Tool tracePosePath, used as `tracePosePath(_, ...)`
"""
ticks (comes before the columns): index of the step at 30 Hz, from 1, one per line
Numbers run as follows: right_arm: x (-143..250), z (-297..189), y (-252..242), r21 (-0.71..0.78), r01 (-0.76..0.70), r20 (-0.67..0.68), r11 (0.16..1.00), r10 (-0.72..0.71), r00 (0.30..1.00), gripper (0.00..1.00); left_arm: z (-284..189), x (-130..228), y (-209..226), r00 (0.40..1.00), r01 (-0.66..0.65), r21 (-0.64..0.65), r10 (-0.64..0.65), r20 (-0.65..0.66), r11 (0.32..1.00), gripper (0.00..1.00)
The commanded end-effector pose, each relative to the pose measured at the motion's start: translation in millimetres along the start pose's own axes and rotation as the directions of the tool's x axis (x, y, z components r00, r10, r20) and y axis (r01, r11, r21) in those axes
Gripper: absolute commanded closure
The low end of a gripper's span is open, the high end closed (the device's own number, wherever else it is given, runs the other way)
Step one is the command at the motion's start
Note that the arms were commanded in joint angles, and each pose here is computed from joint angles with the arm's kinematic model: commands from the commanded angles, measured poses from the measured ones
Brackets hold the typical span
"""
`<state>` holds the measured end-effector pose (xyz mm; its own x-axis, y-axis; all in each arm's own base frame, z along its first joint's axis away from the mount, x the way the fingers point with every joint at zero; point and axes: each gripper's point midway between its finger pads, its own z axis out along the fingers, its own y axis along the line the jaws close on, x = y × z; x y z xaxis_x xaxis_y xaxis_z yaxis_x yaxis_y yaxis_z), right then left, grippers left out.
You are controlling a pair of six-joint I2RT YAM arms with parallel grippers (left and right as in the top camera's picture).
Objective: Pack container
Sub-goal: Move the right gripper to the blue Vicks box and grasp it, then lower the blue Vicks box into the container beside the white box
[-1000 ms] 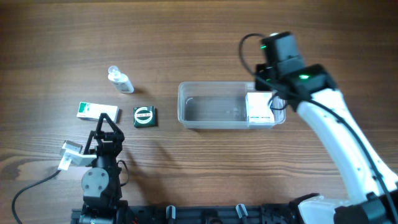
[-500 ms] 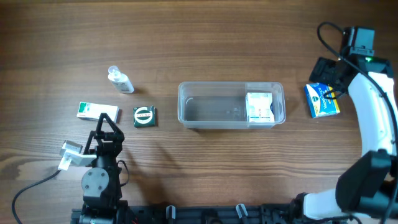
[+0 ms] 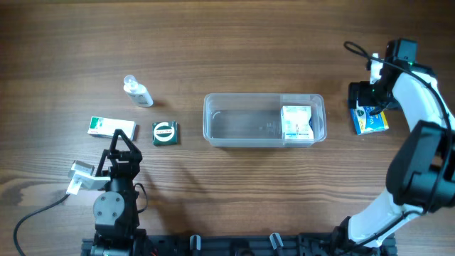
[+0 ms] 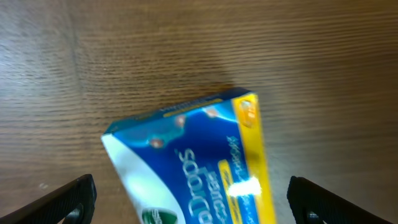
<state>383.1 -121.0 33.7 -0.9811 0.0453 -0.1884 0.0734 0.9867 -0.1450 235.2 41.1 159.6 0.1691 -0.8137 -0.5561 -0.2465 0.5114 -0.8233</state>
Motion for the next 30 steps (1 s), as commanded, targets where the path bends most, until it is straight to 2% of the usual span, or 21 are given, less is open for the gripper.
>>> tracePosePath(1, 10.1, 23.2, 6.9, -0.033, 0.025, -0.056, 0.999, -0.027, 0.998, 0.0, 0.1, -3.3, 2.5, 1.0, 0.011, -0.008, -0.011, 0.019, 1.0, 0.0)
tracePosePath(6, 14.9, 28.9, 8.6, -0.036, -0.012, -0.081, 0.999, 0.009, 0.997, 0.02, 0.1, -3.3, 2.5, 1.0, 0.011, -0.008, -0.011, 0.02, 1.0, 0.0)
tracePosePath(10, 18.1, 28.9, 9.3, -0.035, -0.05, -0.096, 0.998, 0.046, 0.994, 0.11, 0.1, -3.3, 2.5, 1.0, 0.011, -0.008, -0.011, 0.019, 1.0, 0.0)
tracePosePath(12, 21.4, 28.5, 10.0, -0.036, -0.065, -0.11, 0.997, 0.061, 0.992, 0.2, 0.1, -3.3, 2.5, 1.0, 0.011, -0.008, -0.011, 0.019, 1.0, 0.0)
tracePosePath(16, 31.7, 26.8, 13.5, -0.025, -0.226, -0.158, 0.974, 0.22, 0.963, 0.24, 0.1, -3.3, 2.5, 1.0, 0.011, -0.008, -0.011, 0.02, 1.0, 0.0)
tracePosePath(19, 38.2, 23.8, 30.8, -0.102, -0.294, -0.207, 0.95, 0.269, 0.941, 0.23, 0.1, -3.3, 2.5, 1.0, 0.011, -0.008, -0.011, 0.02, 1.0, 0.0)
tracePosePath(21, 40.8, 18.6, 44.6, -0.173, -0.316, -0.237, 0.933, 0.272, 0.933, 0.29, 0.1, -3.3, 2.5, 1.0, 0.011, -0.008, -0.011, 0.019, 1.0, 0.0)
tracePosePath(23, 44.3, 9.1, 49.4, -0.188, -0.36, -0.261, 0.914, 0.307, 0.915, 0.3, 0.1, -3.3, 2.5, 1.0, 0.011, -0.008, -0.011, 0.02, 1.0, 0.0)
tracePosePath(26, 43.3, -13.2, 47.1, -0.192, -0.356, -0.235, 0.915, 0.309, 0.922, 0.32, 0.1, -3.3, 2.5, 1.0, 0.011, -0.008, -0.011, 0.02, 1.0, 0.0)
tracePosePath(30, 29.3, -64.1, 39.4, -0.213, -0.34, -0.097, 0.916, 0.326, 0.94, 0.36, 0.1, -3.3, 2.5, 1.0, 0.011, -0.008, -0.011, 0.02, 1.0, 0.0)
